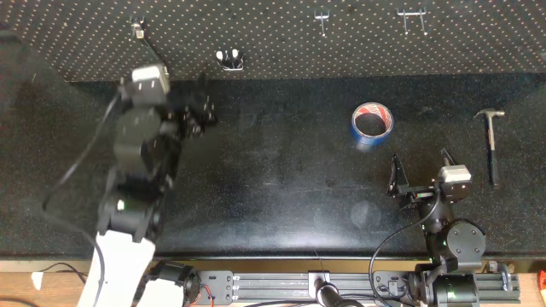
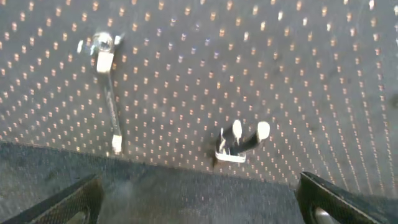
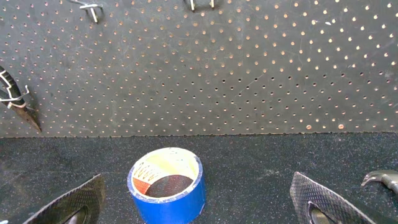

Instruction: Place Tools Onto Pegboard

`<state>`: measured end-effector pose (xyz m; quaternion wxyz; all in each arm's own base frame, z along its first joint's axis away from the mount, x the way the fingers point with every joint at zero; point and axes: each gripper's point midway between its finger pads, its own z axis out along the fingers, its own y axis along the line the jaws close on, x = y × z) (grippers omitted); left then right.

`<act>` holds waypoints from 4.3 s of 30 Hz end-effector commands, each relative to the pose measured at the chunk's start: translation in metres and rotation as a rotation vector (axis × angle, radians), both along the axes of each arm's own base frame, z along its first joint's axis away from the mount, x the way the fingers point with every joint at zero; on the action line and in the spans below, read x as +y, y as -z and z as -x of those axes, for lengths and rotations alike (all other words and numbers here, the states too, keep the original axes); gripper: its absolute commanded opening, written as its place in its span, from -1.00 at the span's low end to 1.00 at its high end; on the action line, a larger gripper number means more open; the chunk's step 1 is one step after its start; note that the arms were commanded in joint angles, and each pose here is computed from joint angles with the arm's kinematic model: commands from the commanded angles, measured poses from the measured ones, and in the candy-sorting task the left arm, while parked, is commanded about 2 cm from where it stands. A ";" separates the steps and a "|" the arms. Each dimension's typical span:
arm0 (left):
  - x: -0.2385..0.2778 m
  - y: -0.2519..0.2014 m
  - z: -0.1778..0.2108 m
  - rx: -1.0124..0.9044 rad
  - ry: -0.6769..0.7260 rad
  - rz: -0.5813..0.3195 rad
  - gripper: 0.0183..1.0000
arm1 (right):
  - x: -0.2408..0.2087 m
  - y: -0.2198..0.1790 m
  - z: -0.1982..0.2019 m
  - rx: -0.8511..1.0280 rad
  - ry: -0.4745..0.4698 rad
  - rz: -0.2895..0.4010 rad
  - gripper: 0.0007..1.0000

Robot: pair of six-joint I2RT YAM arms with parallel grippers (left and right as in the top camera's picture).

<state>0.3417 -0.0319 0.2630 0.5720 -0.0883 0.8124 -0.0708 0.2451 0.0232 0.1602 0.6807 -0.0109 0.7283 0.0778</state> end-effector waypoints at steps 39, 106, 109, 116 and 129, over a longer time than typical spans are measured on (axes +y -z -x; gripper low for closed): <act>0.029 0.107 0.096 -0.268 0.031 -0.083 0.99 | 0.000 0.001 0.000 0.004 0.004 -0.014 0.95; 0.029 0.107 0.096 -0.267 0.031 -0.083 0.99 | 0.099 0.035 -0.109 1.080 -0.286 0.043 0.95; 0.029 0.107 0.096 -0.267 0.031 -0.083 0.99 | 0.103 0.051 -0.110 1.119 -0.297 0.070 0.95; 0.029 0.107 0.096 -0.267 0.031 -0.083 0.99 | 0.099 0.084 -0.109 1.208 -0.266 0.101 0.96; 0.029 0.107 0.096 -0.267 0.031 -0.083 0.99 | 0.095 0.112 -0.107 1.274 -0.254 0.147 -0.84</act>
